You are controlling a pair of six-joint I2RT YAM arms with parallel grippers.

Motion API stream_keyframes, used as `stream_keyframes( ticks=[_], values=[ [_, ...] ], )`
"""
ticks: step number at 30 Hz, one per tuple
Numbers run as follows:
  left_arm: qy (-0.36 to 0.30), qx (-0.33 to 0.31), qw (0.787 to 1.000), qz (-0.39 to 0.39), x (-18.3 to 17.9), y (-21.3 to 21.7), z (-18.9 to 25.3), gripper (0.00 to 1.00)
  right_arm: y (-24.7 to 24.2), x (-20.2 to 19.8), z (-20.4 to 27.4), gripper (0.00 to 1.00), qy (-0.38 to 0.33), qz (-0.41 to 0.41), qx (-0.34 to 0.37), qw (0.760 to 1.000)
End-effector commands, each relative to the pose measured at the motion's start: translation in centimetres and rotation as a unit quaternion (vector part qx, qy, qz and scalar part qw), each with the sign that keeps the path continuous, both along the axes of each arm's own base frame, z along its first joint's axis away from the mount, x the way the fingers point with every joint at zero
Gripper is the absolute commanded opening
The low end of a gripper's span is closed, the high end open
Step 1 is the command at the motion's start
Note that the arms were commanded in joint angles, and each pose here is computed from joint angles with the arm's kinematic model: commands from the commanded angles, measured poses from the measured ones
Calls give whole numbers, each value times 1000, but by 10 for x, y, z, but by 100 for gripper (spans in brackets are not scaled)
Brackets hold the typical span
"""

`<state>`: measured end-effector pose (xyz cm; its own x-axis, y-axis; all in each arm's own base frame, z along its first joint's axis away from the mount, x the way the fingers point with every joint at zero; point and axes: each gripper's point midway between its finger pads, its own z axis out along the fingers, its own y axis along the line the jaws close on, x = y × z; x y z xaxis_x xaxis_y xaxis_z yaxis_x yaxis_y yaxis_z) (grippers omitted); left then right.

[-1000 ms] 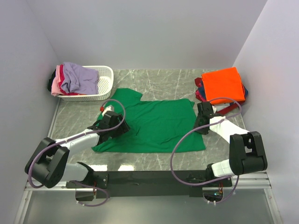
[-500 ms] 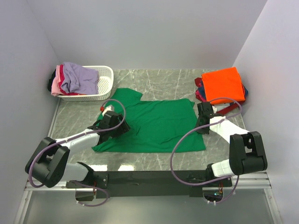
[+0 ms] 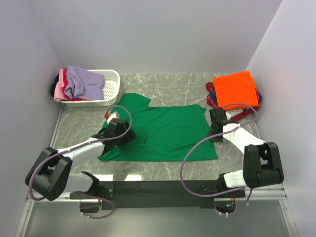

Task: Fold and stack the t-shirts
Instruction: Fold the tshirt

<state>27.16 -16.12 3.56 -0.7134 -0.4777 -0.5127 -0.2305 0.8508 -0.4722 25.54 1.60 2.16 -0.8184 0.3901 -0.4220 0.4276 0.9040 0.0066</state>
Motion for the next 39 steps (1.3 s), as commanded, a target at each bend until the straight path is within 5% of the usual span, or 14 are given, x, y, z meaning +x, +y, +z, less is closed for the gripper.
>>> stream_keyframes(
  ticks=[1, 24, 29, 34, 39],
  values=[
    [-6, 13, 1000, 12, 0, 8, 0, 74, -10, 9, 18, 0, -30, -20, -13, 999],
    [-40, 9, 999, -4, 12, 2, 18, 74, -16, 5, 13, 1, -14, -31, -6, 999],
    [-91, 16, 996, -19, 32, -7, 56, 75, -8, 17, 35, 41, -39, -1, -5, 999],
    [-131, 32, 991, -16, 46, -6, 81, 75, -3, 33, 76, 54, -89, 20, -59, 994],
    [-94, 40, 994, -30, 53, -16, 56, 75, 61, 50, 86, 54, -123, 93, -16, 988]
  ],
)
